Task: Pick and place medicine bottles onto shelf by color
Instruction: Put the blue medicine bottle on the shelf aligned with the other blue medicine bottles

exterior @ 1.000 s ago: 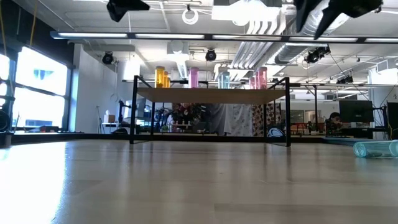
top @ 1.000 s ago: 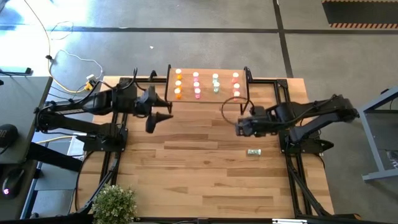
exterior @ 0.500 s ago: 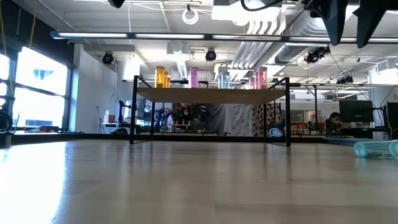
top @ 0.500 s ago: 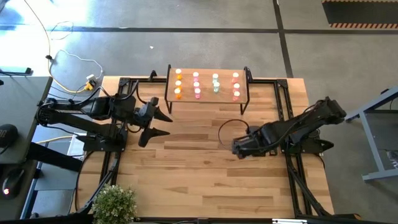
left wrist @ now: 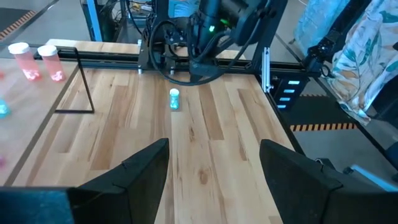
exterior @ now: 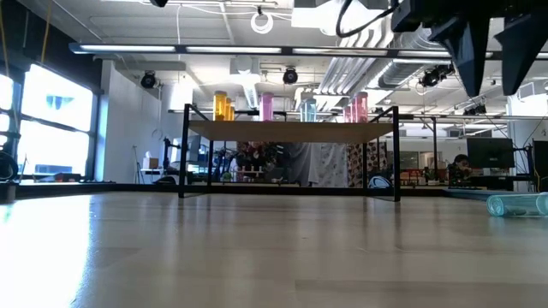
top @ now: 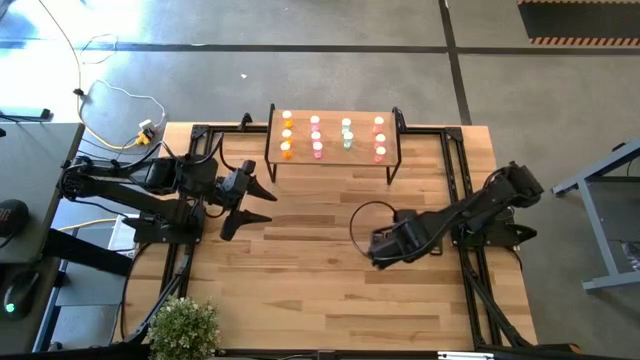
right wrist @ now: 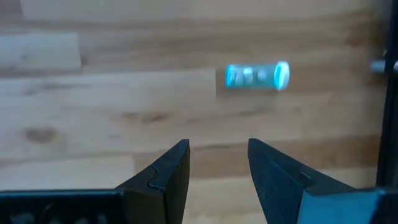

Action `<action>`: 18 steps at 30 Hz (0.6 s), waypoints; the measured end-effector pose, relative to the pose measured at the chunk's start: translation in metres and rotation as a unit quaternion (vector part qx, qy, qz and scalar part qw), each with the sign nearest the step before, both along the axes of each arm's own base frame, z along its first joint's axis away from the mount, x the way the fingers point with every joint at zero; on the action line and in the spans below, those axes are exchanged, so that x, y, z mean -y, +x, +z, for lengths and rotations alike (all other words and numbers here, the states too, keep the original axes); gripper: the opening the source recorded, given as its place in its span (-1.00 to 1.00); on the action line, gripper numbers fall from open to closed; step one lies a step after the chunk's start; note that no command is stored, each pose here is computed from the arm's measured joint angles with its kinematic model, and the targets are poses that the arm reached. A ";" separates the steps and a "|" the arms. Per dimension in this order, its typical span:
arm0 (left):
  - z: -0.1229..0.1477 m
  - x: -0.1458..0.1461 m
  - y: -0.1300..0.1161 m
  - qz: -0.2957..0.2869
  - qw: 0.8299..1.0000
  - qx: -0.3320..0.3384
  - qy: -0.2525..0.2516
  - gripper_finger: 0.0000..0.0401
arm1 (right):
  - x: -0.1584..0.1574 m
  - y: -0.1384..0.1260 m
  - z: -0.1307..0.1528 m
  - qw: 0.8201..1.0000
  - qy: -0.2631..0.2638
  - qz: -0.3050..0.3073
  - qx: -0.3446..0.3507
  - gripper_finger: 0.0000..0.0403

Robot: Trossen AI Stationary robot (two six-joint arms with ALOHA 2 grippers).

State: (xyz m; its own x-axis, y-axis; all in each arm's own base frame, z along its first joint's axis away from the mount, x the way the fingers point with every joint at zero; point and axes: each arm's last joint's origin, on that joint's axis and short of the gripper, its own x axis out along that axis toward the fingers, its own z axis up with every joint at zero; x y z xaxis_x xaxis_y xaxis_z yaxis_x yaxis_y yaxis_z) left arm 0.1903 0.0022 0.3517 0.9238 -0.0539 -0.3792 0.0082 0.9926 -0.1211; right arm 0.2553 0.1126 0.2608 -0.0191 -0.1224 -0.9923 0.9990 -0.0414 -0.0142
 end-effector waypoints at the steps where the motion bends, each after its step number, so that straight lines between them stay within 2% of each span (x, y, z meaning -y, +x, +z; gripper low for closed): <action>1: 0.000 0.000 0.000 0.000 1.000 0.000 0.000 0.21 | 0.002 0.001 -0.001 1.000 -0.009 0.001 -0.006 -0.24; 7: 0.000 0.000 0.000 0.000 1.000 0.000 0.000 0.21 | 0.012 0.002 -0.003 0.998 -0.016 0.051 -0.039 -0.24; 12: 0.001 0.000 0.000 0.006 1.000 0.004 0.002 0.21 | 0.024 -0.011 0.004 0.992 -0.005 0.077 -0.100 -0.24; 18: 0.001 -0.003 0.000 0.058 0.998 0.004 0.012 0.21 | 0.034 -0.026 0.021 0.989 -0.012 0.118 -0.084 -0.24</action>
State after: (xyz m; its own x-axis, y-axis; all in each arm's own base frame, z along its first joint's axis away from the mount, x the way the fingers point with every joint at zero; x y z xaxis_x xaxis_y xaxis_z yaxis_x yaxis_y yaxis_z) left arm 0.1907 0.0055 0.3524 0.9263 0.0632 -0.3714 -0.1066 0.9895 -0.0977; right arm 0.2288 0.0789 0.2813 -0.1520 -0.1668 -0.9742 0.9645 0.1904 -0.1830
